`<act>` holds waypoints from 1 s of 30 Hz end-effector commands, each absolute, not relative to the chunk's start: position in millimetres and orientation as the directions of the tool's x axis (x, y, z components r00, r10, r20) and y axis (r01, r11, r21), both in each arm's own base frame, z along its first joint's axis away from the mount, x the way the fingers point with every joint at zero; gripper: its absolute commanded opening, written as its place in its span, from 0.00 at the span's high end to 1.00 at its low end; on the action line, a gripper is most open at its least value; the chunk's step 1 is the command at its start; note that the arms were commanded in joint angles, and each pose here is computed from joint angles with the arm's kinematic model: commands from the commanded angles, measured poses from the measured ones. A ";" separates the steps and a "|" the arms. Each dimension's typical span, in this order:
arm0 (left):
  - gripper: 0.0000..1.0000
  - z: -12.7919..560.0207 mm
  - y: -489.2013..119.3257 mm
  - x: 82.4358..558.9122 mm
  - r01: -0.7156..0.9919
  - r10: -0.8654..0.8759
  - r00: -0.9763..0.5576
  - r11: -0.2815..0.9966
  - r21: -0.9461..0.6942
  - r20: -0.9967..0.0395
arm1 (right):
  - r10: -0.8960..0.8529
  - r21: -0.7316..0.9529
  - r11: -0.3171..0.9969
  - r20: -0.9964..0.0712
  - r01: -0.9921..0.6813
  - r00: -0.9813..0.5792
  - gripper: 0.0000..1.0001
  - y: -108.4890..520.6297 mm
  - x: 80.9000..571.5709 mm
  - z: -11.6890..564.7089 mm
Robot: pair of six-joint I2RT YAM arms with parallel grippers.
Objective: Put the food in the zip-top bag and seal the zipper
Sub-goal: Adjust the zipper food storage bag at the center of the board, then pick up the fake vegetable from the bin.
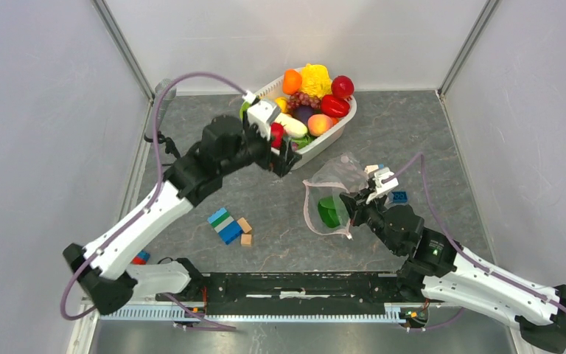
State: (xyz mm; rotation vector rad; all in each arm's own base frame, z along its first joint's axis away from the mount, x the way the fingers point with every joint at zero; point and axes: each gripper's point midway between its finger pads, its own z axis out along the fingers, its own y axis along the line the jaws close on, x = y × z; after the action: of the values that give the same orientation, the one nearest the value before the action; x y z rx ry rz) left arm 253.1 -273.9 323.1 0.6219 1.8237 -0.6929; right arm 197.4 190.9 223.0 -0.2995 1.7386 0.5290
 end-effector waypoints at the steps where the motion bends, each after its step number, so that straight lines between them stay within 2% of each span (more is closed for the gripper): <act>1: 0.00 321.4 -276.6 293.2 0.771 0.275 -0.243 0.637 -0.013 -0.930 | 0.137 0.237 0.843 -0.963 -0.483 -0.233 0.98 195.3 195.4 229.4; 7: 0.00 301.1 -258.0 371.1 0.645 0.320 -0.350 0.764 0.021 -0.880 | 0.140 0.245 0.837 -0.960 -0.489 -0.241 0.98 193.9 192.3 228.0; 11: 0.00 263.0 -252.7 398.0 0.586 0.378 -0.416 0.807 0.075 -0.827 | 0.155 0.255 0.838 -0.959 -0.483 -0.237 0.97 191.8 192.4 228.1; 18: 0.00 223.8 -248.2 426.5 0.495 0.370 -0.481 0.863 0.101 -0.795 | 0.137 0.244 0.829 -0.961 -0.503 -0.240 0.97 197.0 191.5 231.6; 22: 0.00 214.5 -242.9 439.4 0.455 0.365 -0.463 0.880 0.137 -0.808 | 0.137 0.248 0.821 -0.960 -0.514 -0.244 0.97 199.9 190.3 231.7; 27: 0.00 210.9 -242.3 459.2 0.451 0.353 -0.429 0.881 0.141 -0.832 | 0.135 0.248 0.817 -0.960 -0.521 -0.245 0.97 201.4 189.7 231.3; 30: 0.00 196.5 -243.1 459.3 0.476 0.372 -0.458 0.869 0.130 -0.808 | 0.133 0.246 0.817 -0.960 -0.522 -0.245 0.97 201.3 189.6 231.1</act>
State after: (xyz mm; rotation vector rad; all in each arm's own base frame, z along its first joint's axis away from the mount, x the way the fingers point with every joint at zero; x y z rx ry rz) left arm 442.0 -242.6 200.2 0.5885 2.1336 -0.1513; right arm 188.9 197.9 214.1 -0.3238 1.7570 0.5954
